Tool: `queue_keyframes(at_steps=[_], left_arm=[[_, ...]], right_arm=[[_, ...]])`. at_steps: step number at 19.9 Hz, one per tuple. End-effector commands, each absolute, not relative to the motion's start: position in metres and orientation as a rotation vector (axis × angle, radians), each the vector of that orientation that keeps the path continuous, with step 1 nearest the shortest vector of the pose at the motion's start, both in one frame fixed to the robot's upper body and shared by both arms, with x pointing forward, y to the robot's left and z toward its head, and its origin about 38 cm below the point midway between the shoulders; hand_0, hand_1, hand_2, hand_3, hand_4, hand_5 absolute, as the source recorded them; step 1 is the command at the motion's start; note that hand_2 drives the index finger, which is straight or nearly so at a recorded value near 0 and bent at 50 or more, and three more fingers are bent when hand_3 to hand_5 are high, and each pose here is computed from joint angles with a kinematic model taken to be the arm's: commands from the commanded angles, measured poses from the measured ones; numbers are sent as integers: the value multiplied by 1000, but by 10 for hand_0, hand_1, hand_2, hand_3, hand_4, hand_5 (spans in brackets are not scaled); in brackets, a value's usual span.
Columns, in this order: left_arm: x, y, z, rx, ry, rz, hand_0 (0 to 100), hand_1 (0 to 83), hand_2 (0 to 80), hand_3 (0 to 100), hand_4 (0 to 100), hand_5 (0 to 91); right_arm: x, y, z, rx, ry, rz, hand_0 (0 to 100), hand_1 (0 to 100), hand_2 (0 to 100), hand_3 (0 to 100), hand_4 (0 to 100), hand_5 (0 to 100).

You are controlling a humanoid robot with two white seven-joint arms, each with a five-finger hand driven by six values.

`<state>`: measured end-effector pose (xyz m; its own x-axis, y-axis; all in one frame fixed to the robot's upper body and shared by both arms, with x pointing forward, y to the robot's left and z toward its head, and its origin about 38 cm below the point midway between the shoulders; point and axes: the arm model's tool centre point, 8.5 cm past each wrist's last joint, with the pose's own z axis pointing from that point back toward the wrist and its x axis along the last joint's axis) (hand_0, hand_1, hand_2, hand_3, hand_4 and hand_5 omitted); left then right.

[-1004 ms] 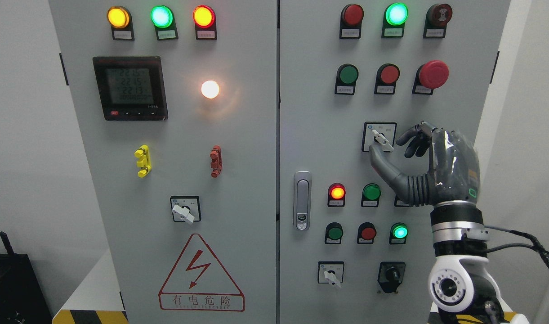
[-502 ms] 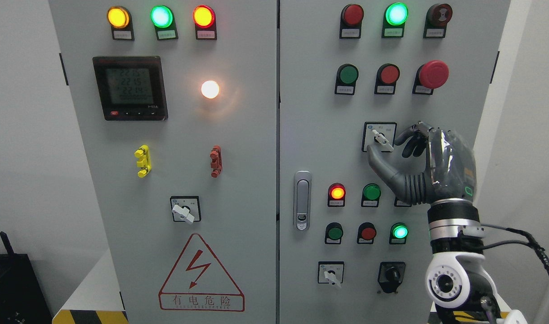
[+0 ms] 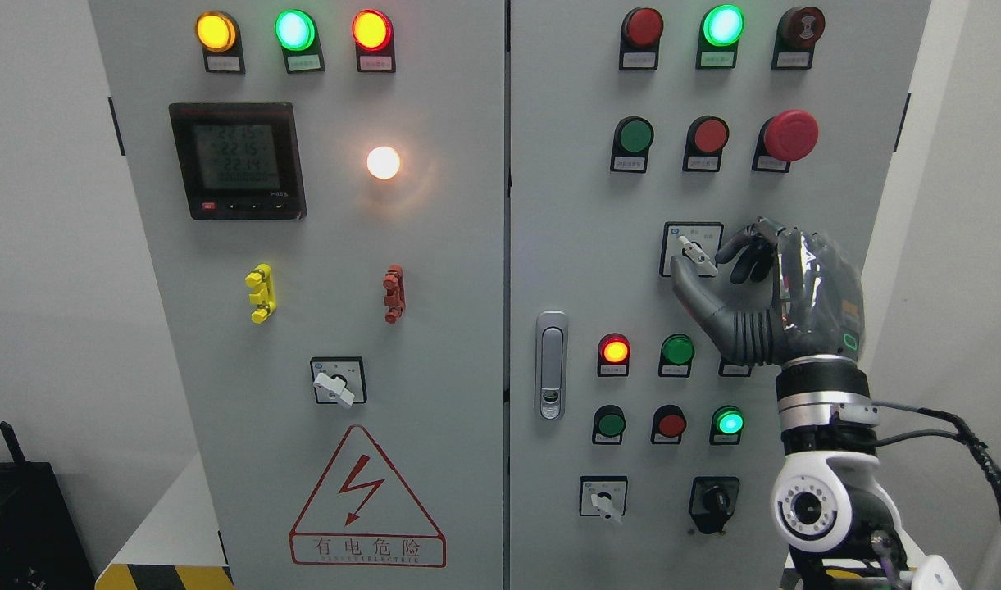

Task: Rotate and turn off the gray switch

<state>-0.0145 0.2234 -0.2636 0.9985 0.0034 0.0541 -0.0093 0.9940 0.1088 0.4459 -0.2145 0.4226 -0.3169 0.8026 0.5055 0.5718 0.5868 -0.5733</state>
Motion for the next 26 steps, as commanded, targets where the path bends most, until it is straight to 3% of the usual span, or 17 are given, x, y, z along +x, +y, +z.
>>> queue_keyframes(at_steps=[1, 15, 26], left_arm=[[-23, 223, -263, 108, -28, 30, 120, 389, 0, 0, 0, 0], [-23, 223, -263, 108, -29, 29, 120, 389, 0, 0, 0, 0], [-23, 223, -263, 108, -29, 29, 120, 389, 0, 0, 0, 0]], right_arm=[[449, -213, 420, -1088, -2013, 378, 169, 411, 598, 810, 803, 996], [450, -211, 421, -1085, -2014, 384, 273, 412, 625, 833, 814, 998], [450, -211, 423, -1085, -2019, 382, 294, 390, 645, 850, 828, 1000]])
